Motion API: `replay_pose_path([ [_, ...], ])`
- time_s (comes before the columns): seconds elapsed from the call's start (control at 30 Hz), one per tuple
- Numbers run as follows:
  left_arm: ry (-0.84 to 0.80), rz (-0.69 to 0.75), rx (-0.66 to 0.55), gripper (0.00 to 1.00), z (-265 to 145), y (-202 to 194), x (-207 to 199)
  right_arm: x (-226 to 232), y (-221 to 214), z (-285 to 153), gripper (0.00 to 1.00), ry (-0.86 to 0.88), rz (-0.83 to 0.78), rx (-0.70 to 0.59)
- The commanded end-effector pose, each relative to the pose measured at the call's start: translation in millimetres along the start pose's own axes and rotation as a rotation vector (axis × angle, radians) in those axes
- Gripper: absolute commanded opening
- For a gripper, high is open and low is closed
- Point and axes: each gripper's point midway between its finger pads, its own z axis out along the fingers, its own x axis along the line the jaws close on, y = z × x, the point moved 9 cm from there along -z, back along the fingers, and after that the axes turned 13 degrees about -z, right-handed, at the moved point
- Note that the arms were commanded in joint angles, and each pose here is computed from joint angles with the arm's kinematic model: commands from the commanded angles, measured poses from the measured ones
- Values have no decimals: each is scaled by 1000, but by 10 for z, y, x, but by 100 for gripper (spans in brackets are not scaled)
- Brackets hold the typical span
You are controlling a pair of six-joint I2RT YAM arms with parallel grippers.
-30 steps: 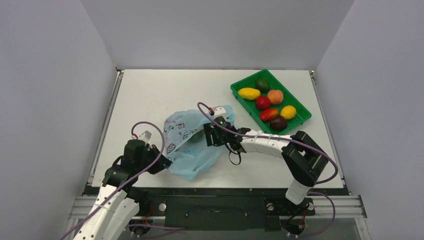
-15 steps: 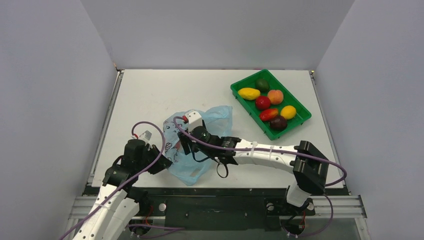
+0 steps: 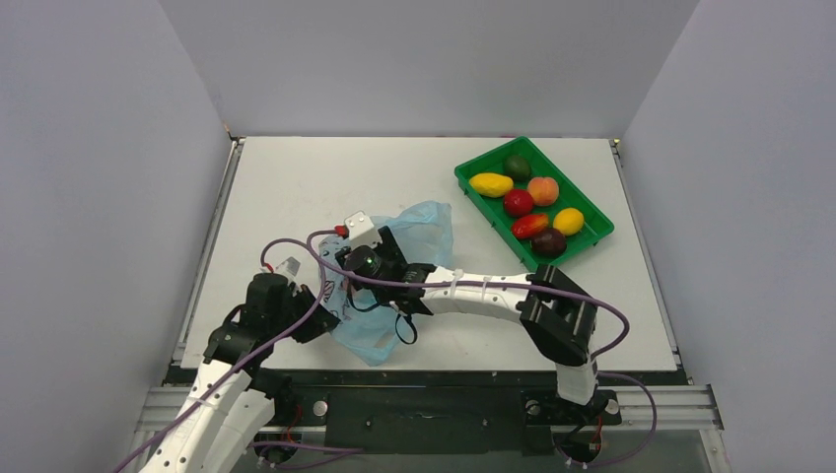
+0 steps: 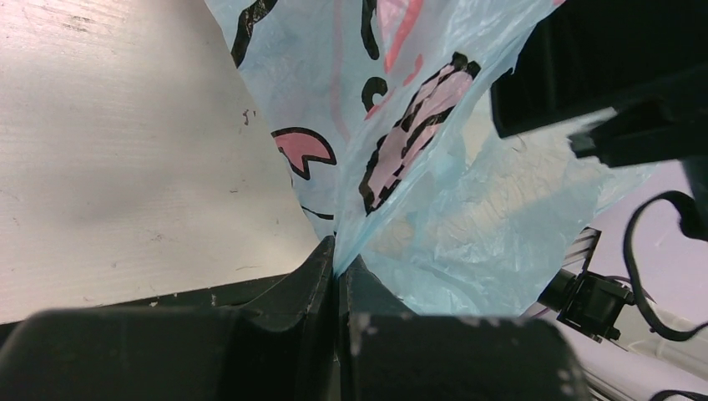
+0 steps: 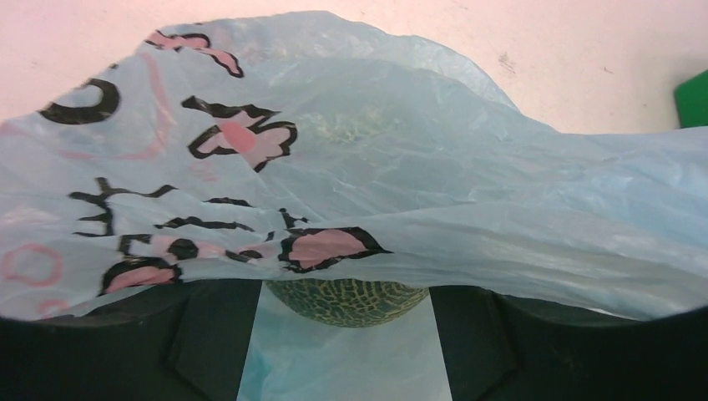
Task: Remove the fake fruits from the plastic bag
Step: Adjust the fake fruit in the plastic bag.
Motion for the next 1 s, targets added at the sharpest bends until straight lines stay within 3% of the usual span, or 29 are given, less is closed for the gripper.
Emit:
replay_pose_path([
  [0.0,-81,29,-40,0,-63,79,-186,-74,136,101,69,-110,2,-51],
  [0.17,-80,30,-37,0,-68,74,-181,-174,-126,331,70,-147,32,10],
  [0.3,-72,37,-43,0,-92,73,-174,-442,-466,414,67,-134,184,63],
  [0.4,-69,42,-44,0,-93,69,-160,-575,-763,240,62,107,277,51],
  [0.47,-66,44,-43,0,-86,67,-150,-564,-799,24,62,254,284,-28],
  [0.7,-76,35,-11,0,13,58,-138,-523,-491,-430,63,316,276,-147],
  [0.97,-95,42,-2,0,-13,35,-149,-127,-211,-425,60,317,269,-117],
])
